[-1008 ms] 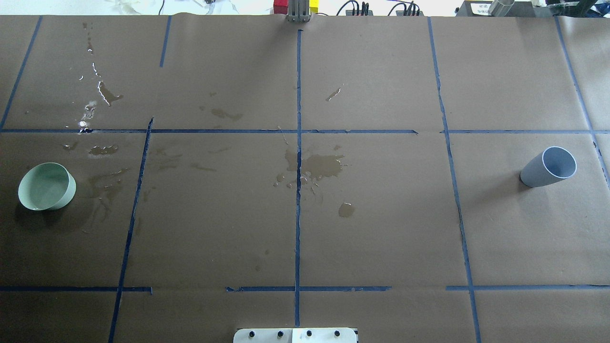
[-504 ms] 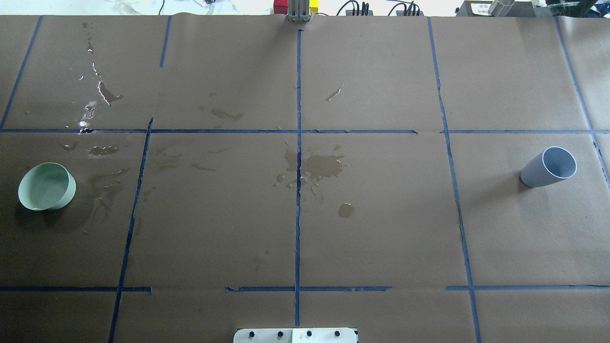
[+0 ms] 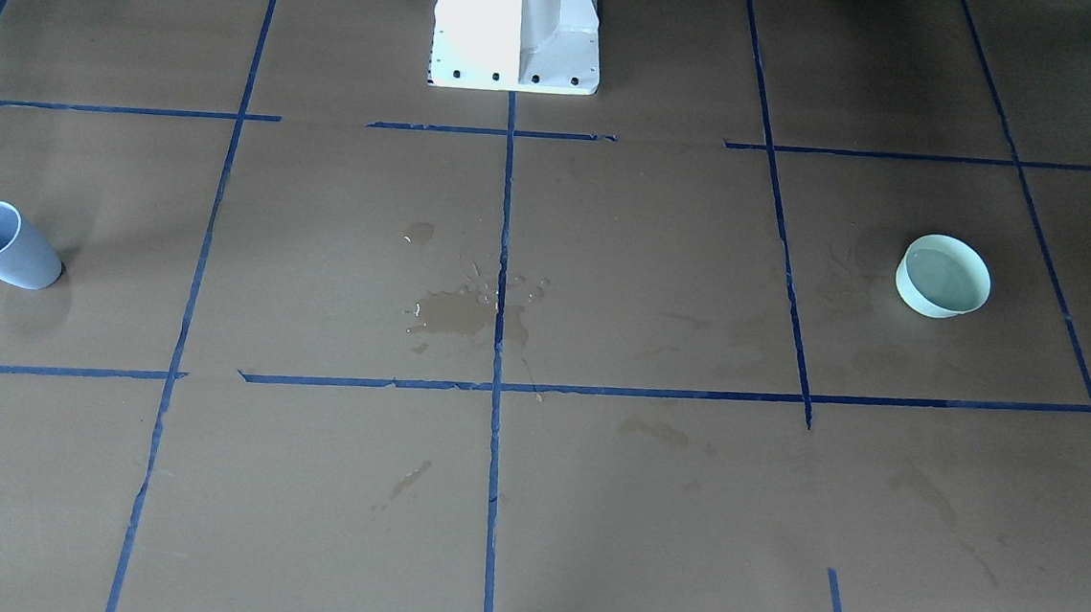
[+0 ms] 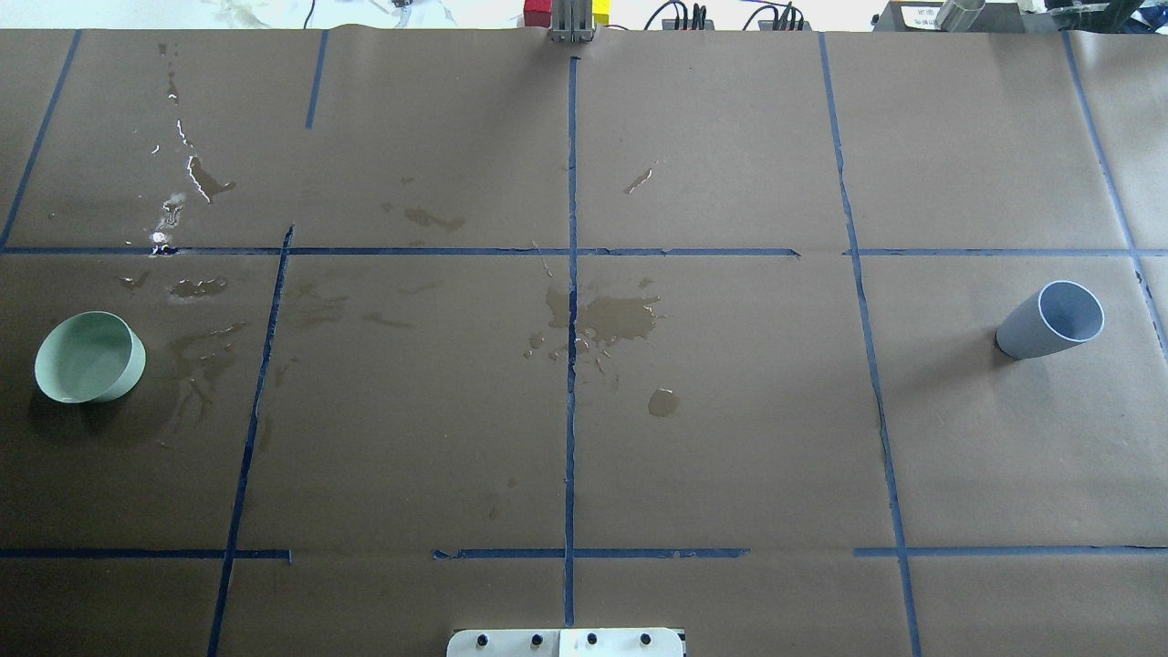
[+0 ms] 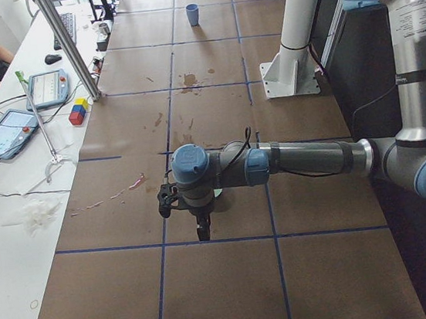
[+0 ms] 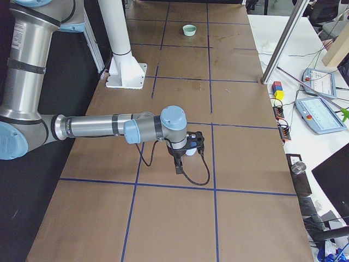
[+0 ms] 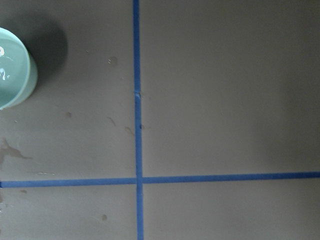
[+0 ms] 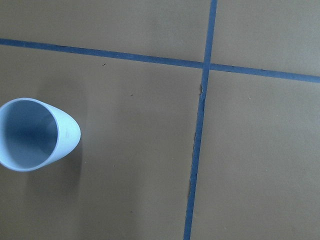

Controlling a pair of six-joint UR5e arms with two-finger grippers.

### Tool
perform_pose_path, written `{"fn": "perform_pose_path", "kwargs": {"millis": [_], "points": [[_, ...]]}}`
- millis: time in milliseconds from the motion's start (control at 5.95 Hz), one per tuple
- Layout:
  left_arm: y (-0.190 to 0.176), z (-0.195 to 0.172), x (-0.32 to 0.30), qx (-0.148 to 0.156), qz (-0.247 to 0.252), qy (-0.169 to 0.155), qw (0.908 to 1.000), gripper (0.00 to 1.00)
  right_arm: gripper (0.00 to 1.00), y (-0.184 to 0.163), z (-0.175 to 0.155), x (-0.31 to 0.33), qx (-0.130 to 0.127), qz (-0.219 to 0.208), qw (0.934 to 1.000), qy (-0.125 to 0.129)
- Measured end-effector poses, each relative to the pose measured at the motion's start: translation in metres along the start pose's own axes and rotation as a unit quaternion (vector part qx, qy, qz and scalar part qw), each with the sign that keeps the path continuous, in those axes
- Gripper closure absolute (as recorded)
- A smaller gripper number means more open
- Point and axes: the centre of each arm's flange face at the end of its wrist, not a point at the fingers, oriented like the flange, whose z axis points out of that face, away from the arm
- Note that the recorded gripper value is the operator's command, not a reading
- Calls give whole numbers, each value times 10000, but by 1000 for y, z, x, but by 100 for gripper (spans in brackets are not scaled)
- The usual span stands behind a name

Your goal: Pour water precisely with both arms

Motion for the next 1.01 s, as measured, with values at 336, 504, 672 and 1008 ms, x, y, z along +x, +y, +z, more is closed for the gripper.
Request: {"fn": "perform_pose_path", "kwargs": {"millis": [336,504,672,1008], "points": [[1,-4,10,-2,387,18,9992,0,0,6,4,4,-47,30,10000,4],[5,0,8,-46,449,26,9990,0,0,10,5,6,-72,24,10000,4],[11,4,6,-73,451,101,9989,0,0,11,6,6,-89,-23,10000,-11],[16,4,9,-48,489,226,9985,0,0,11,6,2,-117,-94,9998,-143]]}}
